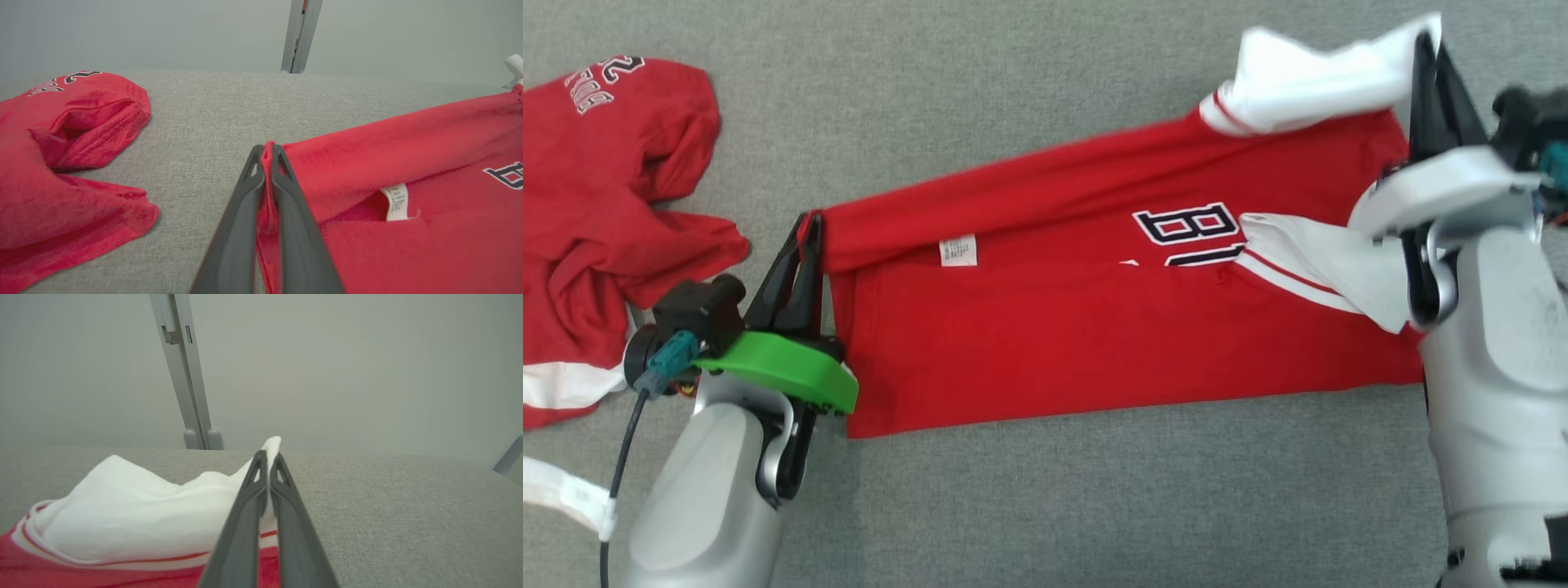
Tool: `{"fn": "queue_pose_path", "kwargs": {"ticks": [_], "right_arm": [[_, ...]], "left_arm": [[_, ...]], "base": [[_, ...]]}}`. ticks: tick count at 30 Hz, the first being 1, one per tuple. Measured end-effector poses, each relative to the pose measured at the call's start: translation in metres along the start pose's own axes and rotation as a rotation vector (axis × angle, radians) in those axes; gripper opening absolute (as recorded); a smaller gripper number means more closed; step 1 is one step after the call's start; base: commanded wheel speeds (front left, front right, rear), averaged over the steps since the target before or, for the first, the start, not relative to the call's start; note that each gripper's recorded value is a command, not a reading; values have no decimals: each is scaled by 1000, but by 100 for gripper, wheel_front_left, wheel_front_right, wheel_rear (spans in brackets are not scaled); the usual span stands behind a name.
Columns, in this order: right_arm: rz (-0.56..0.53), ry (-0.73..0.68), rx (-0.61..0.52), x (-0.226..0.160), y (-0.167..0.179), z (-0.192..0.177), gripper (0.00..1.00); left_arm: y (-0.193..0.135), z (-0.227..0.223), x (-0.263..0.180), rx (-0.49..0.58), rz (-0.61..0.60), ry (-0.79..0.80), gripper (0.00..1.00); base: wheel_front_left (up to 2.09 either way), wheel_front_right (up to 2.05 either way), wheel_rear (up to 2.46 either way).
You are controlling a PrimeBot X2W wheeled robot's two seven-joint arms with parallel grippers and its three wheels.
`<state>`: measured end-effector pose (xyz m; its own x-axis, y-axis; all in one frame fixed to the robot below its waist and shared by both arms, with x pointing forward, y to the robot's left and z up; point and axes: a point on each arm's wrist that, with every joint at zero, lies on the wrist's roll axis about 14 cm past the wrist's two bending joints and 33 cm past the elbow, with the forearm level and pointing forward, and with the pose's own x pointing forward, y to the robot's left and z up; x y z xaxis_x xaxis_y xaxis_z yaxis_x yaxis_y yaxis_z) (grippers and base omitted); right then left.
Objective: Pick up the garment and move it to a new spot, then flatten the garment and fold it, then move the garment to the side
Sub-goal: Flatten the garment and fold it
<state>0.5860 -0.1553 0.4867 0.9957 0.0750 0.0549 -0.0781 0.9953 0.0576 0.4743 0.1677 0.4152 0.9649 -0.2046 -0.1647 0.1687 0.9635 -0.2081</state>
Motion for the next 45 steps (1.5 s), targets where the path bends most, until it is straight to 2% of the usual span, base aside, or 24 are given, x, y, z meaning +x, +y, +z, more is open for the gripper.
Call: {"fn": "queue_pose_path", "kwargs": {"ticks": [12,13,14,15,16,17,28,37,41,45], "right_arm": [[-105,116,104,-94,-33,-34,0],[-114,130,107,-101,-36,-37,1],[-125,141,110,-107,-39,-40,42],[-132,152,109,-112,-41,-43,75],[-138,160,110,-116,-42,-45,98],[-148,168,112,-121,-45,-46,100],[-181,213,126,-155,-51,-54,100],[-86,203,53,-120,-23,-44,100],[-56,234,20,-103,-13,-51,100],[-75,308,11,-101,-15,-72,100]], "left_arm": [[-14,-25,-34,-12,15,65,0],[-16,-28,-37,-12,15,74,28],[-17,-31,-40,-12,15,80,49],[-19,-33,-44,-12,15,87,71],[-20,-36,-47,-16,15,93,85],[-22,-40,-53,-18,17,104,100],[-16,-56,-105,-31,105,127,100],[-11,-46,-114,-20,137,90,100],[-6,-40,-113,-24,152,72,100],[-3,-40,-115,-33,165,71,100]], "base": [[0,0,0],[0,0,0],[0,0,0],[0,0,0],[0,0,0],[0,0,0],[0,0,0],[0,0,0],[0,0,0],[0,0,0]]}}
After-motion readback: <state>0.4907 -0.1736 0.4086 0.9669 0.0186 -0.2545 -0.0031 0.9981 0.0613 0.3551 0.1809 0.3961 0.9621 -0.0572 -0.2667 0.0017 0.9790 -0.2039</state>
